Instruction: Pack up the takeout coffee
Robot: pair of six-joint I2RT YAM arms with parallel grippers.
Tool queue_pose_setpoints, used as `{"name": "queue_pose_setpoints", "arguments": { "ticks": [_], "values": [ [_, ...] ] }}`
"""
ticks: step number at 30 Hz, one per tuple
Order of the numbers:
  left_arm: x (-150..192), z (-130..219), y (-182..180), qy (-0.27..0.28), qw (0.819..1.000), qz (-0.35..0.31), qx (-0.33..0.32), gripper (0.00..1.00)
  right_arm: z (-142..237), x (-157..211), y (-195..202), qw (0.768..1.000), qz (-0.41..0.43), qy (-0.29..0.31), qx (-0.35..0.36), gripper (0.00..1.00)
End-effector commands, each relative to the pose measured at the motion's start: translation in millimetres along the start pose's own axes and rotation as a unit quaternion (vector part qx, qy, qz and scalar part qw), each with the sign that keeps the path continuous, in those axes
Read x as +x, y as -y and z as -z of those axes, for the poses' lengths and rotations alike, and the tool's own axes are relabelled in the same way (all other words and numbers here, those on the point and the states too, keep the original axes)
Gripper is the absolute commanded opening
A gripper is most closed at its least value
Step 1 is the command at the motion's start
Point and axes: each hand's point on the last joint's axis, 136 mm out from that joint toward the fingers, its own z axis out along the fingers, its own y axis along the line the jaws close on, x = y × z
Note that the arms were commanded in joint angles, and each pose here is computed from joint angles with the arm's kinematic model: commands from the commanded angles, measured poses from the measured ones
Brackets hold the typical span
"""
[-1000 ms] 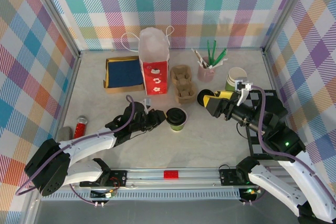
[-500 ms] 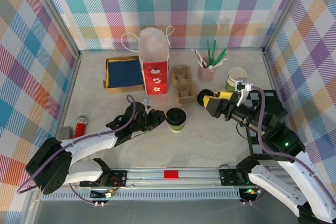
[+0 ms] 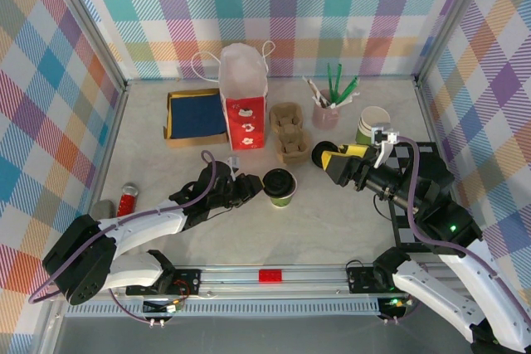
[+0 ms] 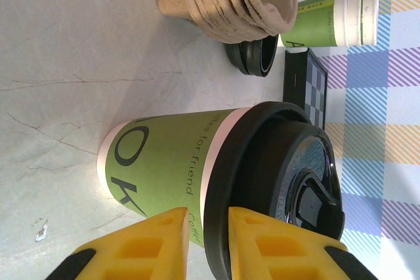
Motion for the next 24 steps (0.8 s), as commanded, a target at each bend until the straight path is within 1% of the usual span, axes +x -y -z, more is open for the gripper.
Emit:
{"name": "queue_pose_setpoints", "arguments": {
  "ticks": [1,14,24],
  "values": [
    [-3.3,-0.5,11.0,0.003,1.000,-0.014,0.009,0.24,1.0,-7.6,-4.4,1.000,0.000,0.022,-0.012,0.76],
    [-3.0,-1.4,23.5,-0.002,0.999,-0.029,0.014,0.24,-0.2,-7.5,-4.6,1.000,-0.001,0.022,-0.014,0.75],
    [0.3,-5.2,20.5,-0.006,0.999,-0.034,0.005,0.24,1.3,-6.3,-4.3,1.000,0.000,0.023,-0.014,0.75]
  ]
}}
